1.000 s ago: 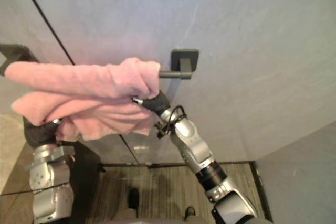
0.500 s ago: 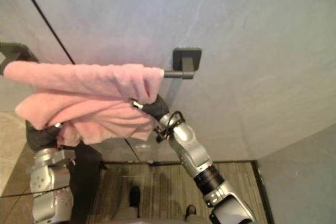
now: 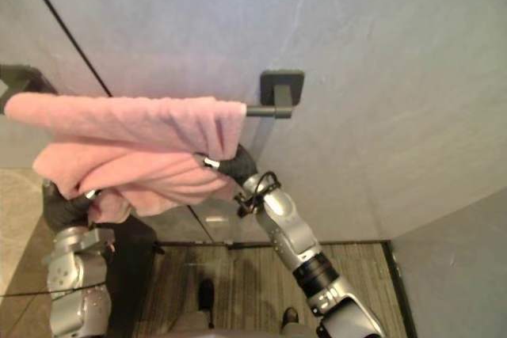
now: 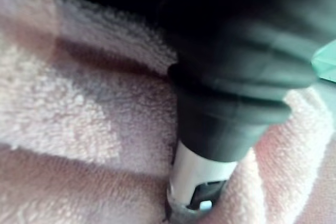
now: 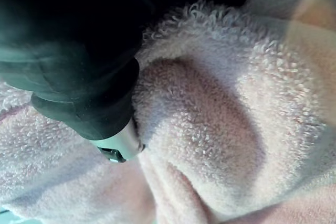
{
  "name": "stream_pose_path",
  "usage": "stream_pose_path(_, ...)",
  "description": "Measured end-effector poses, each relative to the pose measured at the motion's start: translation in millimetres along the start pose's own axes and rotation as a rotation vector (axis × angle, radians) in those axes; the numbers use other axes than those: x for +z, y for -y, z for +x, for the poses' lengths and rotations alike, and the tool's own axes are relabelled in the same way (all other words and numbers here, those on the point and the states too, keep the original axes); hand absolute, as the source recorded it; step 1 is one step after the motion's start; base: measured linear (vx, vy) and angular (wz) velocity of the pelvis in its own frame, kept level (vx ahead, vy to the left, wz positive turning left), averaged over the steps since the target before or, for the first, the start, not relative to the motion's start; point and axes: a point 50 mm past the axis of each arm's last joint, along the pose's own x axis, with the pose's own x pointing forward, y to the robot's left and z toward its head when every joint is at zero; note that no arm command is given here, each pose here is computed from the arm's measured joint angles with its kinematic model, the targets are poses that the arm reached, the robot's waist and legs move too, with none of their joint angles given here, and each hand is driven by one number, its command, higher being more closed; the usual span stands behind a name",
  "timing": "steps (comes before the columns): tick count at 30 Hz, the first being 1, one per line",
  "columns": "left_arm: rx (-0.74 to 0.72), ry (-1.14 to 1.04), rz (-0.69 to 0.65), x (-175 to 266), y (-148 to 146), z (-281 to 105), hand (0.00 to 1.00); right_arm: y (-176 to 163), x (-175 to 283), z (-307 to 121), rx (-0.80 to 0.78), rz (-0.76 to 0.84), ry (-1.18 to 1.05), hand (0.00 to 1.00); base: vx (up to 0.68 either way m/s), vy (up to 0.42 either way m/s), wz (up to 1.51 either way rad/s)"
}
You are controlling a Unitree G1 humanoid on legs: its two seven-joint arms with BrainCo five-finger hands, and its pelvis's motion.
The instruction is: Organize washtable
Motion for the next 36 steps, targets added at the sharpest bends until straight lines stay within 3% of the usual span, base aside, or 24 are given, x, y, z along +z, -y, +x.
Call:
stream_pose_path(25,0.038,-0.043,-0.016,-7.3,-9.1,-2.4,0.0,17.6,-13.2,-17.1,-0.102,0.041,-0.06,0.0,0.0,0.0,0.0)
stream_pose_path(31,0.083,-0.028,0.009,-2.7,-22.0,-2.9,0.0,51.3,-14.9,-61.6,-0.326,0.086,-0.038,0.0,0.0,0.0,0.01)
stream_pose_path(36,0.072,-0.049,0.081,1.1,-38.1,-9.3,0.0,116.4,6.3,-139.5,-0.758,0.048,0.026,0.0,0.0,0.0,0.02)
